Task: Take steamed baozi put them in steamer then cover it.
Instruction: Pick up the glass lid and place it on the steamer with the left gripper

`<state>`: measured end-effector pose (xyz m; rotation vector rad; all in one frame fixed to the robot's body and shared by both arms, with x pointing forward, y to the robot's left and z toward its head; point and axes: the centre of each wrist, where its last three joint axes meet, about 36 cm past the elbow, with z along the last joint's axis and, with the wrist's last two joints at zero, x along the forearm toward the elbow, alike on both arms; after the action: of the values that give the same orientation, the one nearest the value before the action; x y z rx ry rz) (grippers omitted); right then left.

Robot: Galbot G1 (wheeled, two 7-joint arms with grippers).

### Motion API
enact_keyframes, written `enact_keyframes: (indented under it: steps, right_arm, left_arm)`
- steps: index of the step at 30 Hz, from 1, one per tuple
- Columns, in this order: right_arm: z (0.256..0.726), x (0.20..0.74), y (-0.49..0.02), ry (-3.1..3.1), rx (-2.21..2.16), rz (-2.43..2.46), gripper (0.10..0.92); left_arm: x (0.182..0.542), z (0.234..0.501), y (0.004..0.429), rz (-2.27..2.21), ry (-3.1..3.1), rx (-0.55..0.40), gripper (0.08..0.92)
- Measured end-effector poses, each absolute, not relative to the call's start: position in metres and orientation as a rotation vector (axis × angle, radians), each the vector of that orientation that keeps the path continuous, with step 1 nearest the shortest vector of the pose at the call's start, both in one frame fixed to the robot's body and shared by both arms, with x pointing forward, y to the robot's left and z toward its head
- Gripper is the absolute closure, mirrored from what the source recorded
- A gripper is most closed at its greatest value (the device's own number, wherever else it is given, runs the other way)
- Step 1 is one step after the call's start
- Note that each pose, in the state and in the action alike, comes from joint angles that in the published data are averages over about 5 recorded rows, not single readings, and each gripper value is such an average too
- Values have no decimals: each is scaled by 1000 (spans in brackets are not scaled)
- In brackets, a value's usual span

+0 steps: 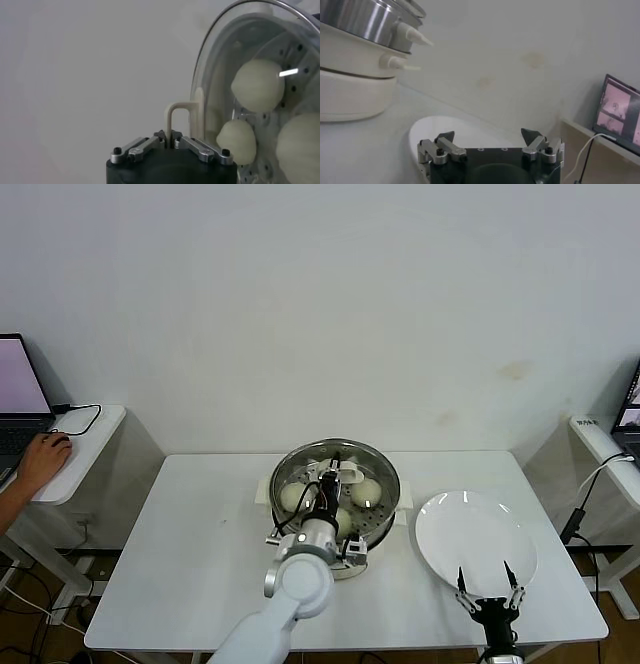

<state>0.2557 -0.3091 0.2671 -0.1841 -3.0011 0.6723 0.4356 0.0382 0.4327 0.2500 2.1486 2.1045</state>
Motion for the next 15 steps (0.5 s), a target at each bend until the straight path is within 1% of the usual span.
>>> enact_keyframes:
  steps: [15]
  right_arm:
    - [266,254,-309,-3000,-169,675,200]
  left_arm:
    - [438,423,36,2111,2161,262,867]
